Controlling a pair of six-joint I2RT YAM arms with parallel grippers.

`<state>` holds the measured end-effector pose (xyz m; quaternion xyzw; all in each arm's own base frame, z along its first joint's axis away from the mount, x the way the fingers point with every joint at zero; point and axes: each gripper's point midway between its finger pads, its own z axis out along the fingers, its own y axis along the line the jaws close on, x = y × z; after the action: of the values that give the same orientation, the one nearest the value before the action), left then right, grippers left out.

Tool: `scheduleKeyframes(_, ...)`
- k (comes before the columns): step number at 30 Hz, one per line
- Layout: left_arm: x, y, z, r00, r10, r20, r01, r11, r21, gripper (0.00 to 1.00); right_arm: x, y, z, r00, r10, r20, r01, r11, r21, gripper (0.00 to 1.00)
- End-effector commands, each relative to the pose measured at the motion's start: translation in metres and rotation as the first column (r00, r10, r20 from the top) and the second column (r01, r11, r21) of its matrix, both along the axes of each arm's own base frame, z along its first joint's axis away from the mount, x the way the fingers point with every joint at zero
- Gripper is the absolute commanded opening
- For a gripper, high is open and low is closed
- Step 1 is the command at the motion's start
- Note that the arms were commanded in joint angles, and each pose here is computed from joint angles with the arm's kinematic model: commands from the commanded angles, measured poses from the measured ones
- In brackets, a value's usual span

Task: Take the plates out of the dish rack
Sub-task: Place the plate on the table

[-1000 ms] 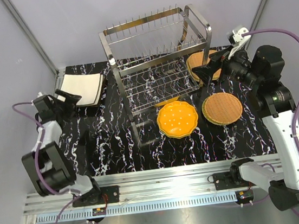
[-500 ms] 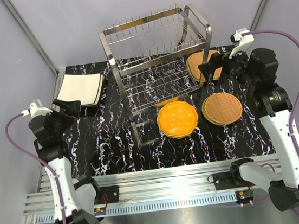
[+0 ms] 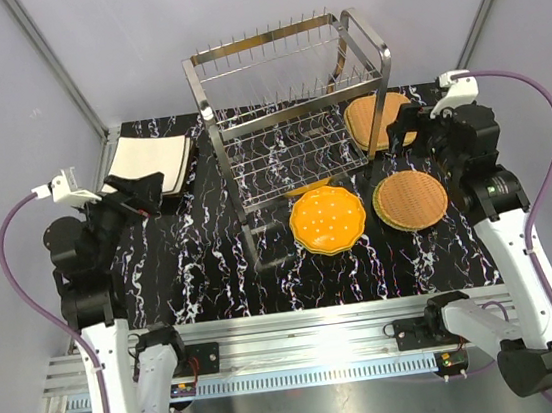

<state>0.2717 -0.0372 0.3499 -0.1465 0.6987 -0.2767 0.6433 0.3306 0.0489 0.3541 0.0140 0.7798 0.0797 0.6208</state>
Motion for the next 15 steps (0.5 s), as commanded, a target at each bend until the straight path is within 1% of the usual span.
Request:
scheduleKeyframes(1,-0.016,-0.011,0.028,0.997,-0.041,0.066,0.038,0.998,0.05,0.99,0.0,-0.027,0.017,0.985,-0.156,0.077,0.155,0.988,0.011,1.0)
scheduleKeyframes(4,-0.023,-0.012,0.034,0.996,-0.046,0.078,0.041,0.997,0.067,0.99,0.002,-0.041,0.008,0.971,-0.233,0.056,0.234,0.972,-0.013,1.0)
scheduleKeyframes(5,-0.027,-0.012,0.038,0.995,-0.042,0.089,0.035,0.997,0.075,0.99,0.002,-0.05,0.005,0.959,-0.279,0.052,0.281,0.959,-0.027,1.0)
scheduleKeyframes(8,-0.035,-0.009,0.046,0.994,-0.022,0.109,0.011,0.995,0.099,0.99,0.004,-0.063,-0.005,0.94,-0.341,0.032,0.342,0.936,-0.084,1.0)
scheduleKeyframes(12,-0.044,-0.002,0.056,0.991,0.015,0.133,-0.036,0.988,0.151,0.99,0.004,-0.075,-0.019,0.921,-0.388,-0.012,0.382,0.911,-0.156,1.0)
scheduleKeyframes(15,-0.047,0.001,0.056,0.991,0.034,0.131,-0.057,0.984,0.171,0.99,0.003,-0.077,-0.029,0.916,-0.399,-0.041,0.386,0.905,-0.18,1.0)
